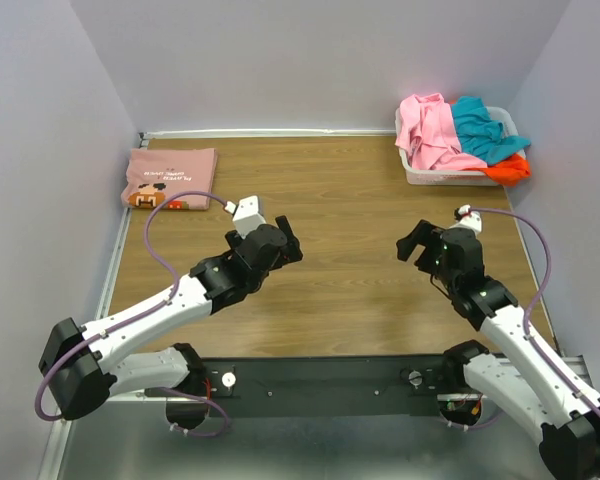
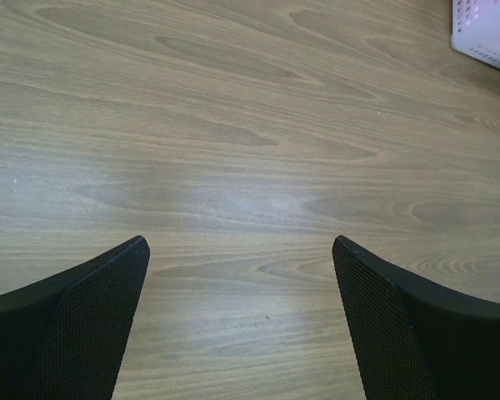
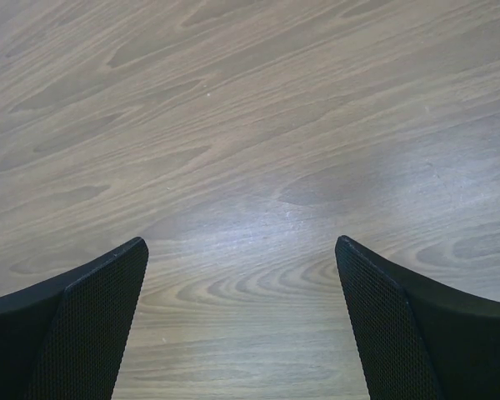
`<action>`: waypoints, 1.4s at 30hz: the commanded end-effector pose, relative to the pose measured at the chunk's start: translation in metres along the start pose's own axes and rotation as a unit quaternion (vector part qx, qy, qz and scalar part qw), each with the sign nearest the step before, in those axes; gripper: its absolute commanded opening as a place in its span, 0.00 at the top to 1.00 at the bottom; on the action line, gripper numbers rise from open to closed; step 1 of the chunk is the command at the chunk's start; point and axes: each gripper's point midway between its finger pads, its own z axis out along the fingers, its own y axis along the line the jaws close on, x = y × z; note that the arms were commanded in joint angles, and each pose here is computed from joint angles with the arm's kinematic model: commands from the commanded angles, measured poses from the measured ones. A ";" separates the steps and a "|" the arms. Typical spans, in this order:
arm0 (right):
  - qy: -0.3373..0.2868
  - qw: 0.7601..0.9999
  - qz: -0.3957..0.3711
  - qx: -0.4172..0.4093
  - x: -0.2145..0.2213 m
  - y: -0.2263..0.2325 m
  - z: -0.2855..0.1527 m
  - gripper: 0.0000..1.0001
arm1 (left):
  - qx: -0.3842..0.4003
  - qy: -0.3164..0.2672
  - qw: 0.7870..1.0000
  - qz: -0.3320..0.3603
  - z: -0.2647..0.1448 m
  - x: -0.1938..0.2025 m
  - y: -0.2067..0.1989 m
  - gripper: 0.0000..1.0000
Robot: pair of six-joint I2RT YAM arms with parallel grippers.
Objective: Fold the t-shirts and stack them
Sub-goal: Grab the tshirt from the pile
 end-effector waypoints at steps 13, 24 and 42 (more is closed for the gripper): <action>-0.065 0.989 -0.022 0.134 -0.116 0.024 0.073 0.00 | -0.003 -0.024 1.000 0.001 0.010 -0.028 0.029 0.02; -0.056 0.988 -0.025 0.140 -0.209 0.012 0.225 0.00 | -0.023 -0.025 0.999 -0.011 0.023 -0.032 0.054 0.02; -0.077 0.995 0.028 0.065 -0.239 -0.037 0.387 0.15 | -0.024 0.004 1.000 -0.014 0.046 -0.028 0.049 0.02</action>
